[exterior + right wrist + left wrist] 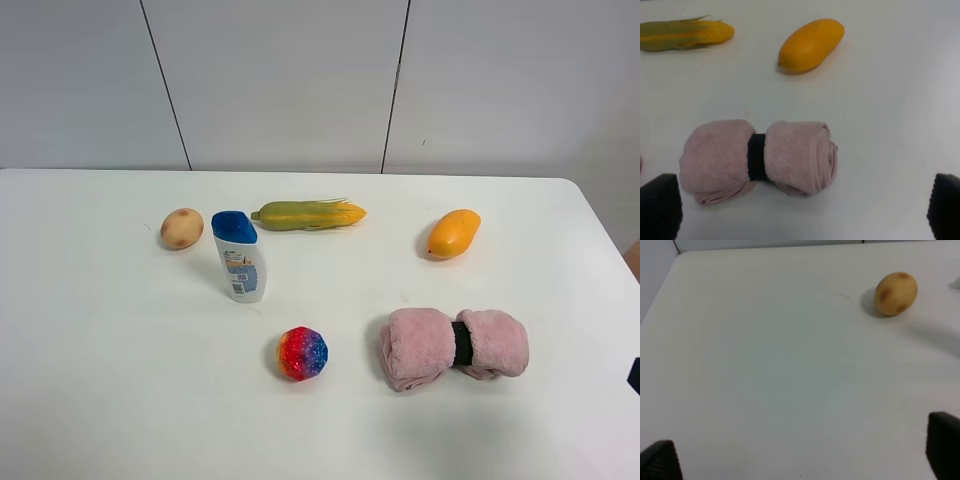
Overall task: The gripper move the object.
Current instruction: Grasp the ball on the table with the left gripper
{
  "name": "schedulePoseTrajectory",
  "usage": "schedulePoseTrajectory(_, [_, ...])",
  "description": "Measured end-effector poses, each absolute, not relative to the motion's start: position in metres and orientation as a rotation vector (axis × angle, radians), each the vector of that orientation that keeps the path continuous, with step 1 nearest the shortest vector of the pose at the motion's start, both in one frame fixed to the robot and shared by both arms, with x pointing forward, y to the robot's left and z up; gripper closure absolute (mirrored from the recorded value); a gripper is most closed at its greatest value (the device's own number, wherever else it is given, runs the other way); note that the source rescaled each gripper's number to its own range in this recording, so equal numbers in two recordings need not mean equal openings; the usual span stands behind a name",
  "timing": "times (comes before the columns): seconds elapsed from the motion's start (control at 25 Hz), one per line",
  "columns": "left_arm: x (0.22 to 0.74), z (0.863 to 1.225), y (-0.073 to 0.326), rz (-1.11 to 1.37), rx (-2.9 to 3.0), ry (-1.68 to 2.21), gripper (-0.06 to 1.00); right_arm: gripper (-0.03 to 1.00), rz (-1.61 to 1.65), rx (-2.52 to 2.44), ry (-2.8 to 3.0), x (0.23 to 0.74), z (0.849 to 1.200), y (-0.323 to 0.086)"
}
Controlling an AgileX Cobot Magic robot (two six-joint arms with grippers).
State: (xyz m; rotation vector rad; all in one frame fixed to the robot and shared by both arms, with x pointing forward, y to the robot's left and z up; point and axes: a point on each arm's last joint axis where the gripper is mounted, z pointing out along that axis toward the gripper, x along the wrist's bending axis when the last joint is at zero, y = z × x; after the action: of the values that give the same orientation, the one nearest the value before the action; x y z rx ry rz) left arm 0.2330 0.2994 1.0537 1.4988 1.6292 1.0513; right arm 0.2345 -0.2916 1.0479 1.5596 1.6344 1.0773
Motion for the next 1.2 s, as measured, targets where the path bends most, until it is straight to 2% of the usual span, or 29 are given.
schedulePoseTrajectory(0.8, [0.233, 1.054, 0.299, 1.044, 1.510, 1.629, -0.06, -0.03, 1.077, 1.560, 1.634, 0.234, 1.048, -0.292])
schedulePoseTrajectory(0.92, [0.240, 1.069, 0.297, 0.984, 1.583, 1.630, -0.06, -0.03, 1.077, 1.560, 1.634, 0.234, 1.048, -0.292])
schedulePoseTrajectory(1.2, [0.287, 1.133, 0.293, 0.862, 1.661, 1.558, -0.06, -0.03, 1.077, 1.560, 1.634, 0.234, 1.048, -0.292])
